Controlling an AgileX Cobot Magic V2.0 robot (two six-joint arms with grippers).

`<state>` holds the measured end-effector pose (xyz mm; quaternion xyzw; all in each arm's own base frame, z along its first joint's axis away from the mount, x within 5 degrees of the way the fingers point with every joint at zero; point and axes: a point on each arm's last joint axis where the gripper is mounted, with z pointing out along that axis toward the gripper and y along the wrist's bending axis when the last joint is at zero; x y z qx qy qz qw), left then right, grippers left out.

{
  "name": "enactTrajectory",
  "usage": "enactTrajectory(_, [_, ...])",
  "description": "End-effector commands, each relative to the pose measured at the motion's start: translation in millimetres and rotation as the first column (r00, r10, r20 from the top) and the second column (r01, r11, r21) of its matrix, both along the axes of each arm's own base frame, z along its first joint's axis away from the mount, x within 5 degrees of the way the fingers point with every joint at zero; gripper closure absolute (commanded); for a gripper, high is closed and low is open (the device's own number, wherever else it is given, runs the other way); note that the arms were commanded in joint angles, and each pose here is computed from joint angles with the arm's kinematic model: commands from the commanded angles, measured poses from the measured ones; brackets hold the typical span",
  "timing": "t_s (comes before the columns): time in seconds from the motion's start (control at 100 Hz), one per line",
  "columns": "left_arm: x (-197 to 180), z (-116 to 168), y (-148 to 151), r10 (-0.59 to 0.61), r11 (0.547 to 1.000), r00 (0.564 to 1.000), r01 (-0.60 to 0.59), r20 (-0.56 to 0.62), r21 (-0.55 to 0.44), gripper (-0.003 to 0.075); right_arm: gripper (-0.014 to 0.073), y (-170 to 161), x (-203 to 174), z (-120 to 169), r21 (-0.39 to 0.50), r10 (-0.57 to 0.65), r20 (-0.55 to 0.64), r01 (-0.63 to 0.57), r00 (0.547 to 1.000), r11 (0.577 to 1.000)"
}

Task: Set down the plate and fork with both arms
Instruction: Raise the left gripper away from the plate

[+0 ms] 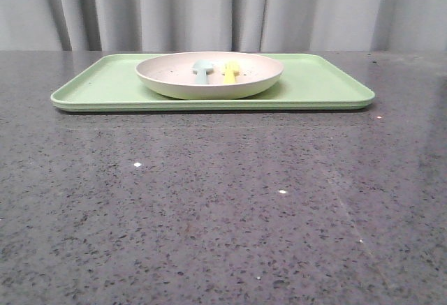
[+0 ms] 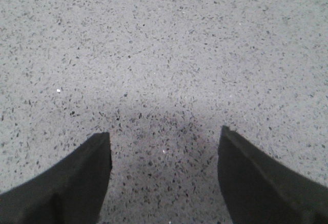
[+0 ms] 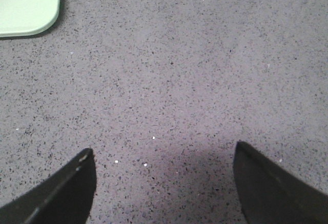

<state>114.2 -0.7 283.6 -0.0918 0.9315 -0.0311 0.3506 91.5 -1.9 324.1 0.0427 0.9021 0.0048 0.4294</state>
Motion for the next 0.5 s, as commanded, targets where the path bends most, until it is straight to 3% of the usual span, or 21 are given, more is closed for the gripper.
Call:
enactTrajectory(0.0, [-1.7, 12.0, -0.6, 0.011, 1.0, 0.996, -0.009, 0.09, -0.022, 0.0279, 0.004, 0.7, 5.1, 14.5, 0.01, 0.003, 0.086, -0.004, 0.996, 1.0])
enactTrajectory(0.25, [-4.2, 13.1, -0.5, 0.011, 1.0, 0.995, -0.009, 0.097, -0.023, 0.0279, 0.009, 10.8, 15.9, 25.0, 0.097, 0.062, 0.167, -0.079, 0.984, 0.992])
enactTrajectory(0.49, [-4.2, 13.1, -0.6, 0.011, 1.0, 0.995, -0.009, 0.097, -0.024, 0.0279, 0.009, 22.2, 56.2, 45.5, 0.146, 0.151, 0.122, -0.168, 0.981, 0.975])
